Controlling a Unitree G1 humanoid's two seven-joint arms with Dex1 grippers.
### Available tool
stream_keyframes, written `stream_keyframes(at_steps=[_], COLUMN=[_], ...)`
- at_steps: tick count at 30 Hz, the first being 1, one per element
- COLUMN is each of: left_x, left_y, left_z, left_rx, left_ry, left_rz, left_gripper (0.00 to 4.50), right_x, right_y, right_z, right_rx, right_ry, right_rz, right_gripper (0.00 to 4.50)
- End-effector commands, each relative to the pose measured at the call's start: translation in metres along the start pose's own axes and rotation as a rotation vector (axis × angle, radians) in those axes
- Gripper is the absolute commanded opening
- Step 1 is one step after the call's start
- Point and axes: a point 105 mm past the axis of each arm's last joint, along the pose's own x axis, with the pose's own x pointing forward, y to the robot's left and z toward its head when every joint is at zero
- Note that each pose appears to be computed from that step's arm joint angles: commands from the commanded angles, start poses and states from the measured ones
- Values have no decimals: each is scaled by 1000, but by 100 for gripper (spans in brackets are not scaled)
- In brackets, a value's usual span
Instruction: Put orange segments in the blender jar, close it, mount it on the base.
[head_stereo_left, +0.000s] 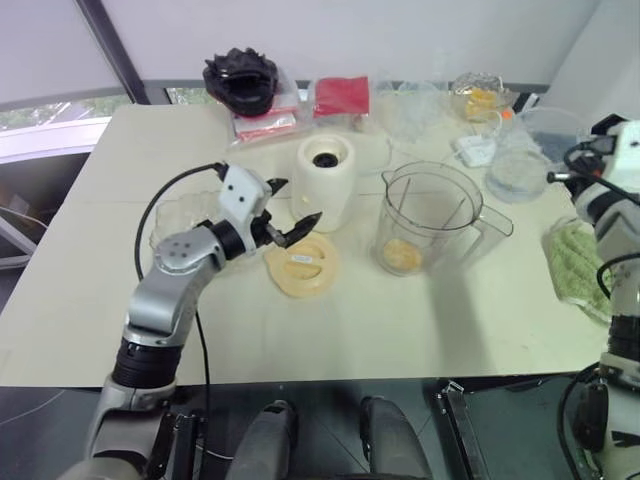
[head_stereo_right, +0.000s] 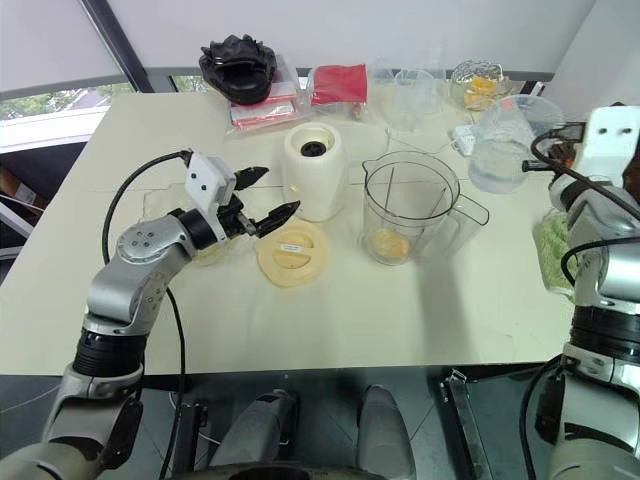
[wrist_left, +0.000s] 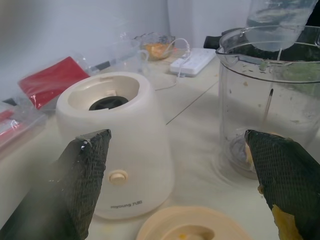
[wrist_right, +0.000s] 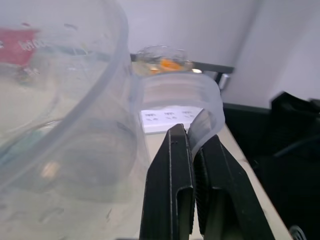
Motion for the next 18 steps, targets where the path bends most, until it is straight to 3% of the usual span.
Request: stream_keyframes(at_steps=[1,18], left_x=[0,2], left_y=[-3,-3], left_z=[7,8], left_rx=[23,25], left_ry=[-33,-33], left_rz=[-1,-4], left_gripper=[450,450], right_x=[-8,-21], right_y=[2,15], right_z=[40,54], right_rx=[-91,-397], right_ry=[-126,-230], right_rz=[20,58], right_gripper=[2,2])
